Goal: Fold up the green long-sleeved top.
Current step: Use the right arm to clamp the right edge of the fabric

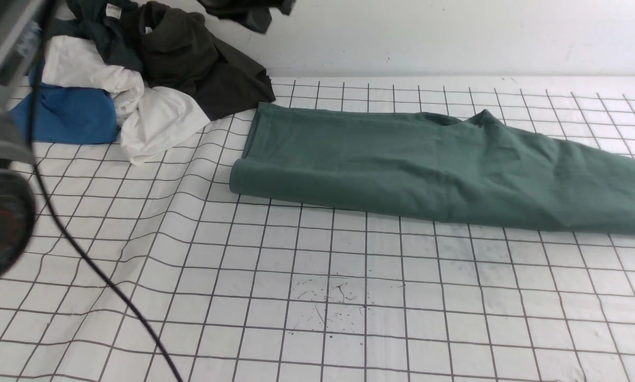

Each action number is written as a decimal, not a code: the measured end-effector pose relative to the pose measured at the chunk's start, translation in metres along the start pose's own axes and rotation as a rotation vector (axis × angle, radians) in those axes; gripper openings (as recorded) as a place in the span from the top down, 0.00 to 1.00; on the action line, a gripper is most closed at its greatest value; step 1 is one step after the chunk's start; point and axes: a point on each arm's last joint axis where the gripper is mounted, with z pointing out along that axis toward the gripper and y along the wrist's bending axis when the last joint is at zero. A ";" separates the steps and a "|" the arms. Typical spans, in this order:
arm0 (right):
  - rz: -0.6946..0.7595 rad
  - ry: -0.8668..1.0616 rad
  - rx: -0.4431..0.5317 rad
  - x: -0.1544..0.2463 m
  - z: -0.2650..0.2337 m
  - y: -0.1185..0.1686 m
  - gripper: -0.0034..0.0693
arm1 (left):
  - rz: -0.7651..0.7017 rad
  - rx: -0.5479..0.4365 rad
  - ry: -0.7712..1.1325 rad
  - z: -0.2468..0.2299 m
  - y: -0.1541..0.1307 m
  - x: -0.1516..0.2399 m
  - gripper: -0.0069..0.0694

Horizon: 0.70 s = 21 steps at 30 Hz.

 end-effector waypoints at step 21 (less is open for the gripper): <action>0.242 0.005 -0.138 0.008 0.071 -0.035 0.58 | 0.063 -0.146 0.264 -0.107 -0.032 0.180 0.92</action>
